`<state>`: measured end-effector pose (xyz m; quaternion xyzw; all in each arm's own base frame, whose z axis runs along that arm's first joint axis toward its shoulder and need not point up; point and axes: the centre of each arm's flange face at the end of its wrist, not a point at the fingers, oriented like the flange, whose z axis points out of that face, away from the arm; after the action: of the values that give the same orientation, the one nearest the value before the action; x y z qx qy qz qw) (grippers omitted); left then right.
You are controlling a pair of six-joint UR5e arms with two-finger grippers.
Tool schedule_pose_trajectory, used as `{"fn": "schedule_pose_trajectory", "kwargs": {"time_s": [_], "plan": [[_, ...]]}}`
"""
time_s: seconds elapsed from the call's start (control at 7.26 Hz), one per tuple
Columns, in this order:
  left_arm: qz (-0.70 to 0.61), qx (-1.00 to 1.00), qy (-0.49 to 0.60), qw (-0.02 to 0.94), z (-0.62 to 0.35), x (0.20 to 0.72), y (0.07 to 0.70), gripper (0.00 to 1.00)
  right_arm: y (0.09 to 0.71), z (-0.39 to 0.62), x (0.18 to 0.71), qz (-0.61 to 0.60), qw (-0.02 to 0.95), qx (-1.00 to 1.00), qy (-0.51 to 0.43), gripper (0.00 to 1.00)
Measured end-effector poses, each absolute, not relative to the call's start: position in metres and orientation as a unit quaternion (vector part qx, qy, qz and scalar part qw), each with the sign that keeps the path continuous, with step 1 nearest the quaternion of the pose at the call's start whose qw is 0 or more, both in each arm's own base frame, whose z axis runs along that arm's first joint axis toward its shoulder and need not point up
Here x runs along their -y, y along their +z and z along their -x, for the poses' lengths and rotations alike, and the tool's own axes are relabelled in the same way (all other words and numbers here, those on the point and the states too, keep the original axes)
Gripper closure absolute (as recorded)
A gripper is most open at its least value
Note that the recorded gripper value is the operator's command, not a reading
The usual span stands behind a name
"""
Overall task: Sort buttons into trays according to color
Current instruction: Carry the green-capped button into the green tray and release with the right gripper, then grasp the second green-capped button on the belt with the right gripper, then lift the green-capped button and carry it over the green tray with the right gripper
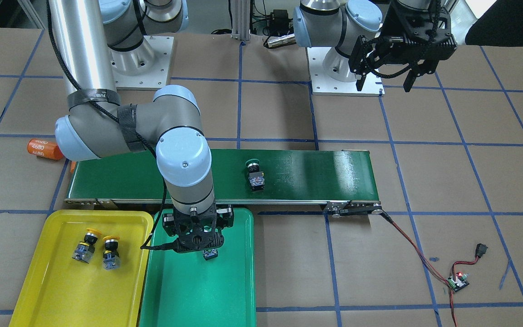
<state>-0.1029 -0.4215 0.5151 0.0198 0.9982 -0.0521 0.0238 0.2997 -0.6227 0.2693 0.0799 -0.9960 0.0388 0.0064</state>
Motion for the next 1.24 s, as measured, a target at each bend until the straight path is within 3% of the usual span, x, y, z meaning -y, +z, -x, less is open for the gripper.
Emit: {"fn": "schedule_pose_trajectory", "kwargs": {"time_s": [0.69,1.24], "plan": [[-0.02,-0.998,-0.047,0.026,0.103,0.419,0.517,0.0,0.296,-0.329,0.539,-0.04,-0.022,0.999,-0.022,0.0],[-0.023,-1.0,0.004,0.018,0.1,0.427,0.487,0.0,0.258,-0.331,0.488,-0.041,-0.022,0.999,-0.008,0.0]]}}
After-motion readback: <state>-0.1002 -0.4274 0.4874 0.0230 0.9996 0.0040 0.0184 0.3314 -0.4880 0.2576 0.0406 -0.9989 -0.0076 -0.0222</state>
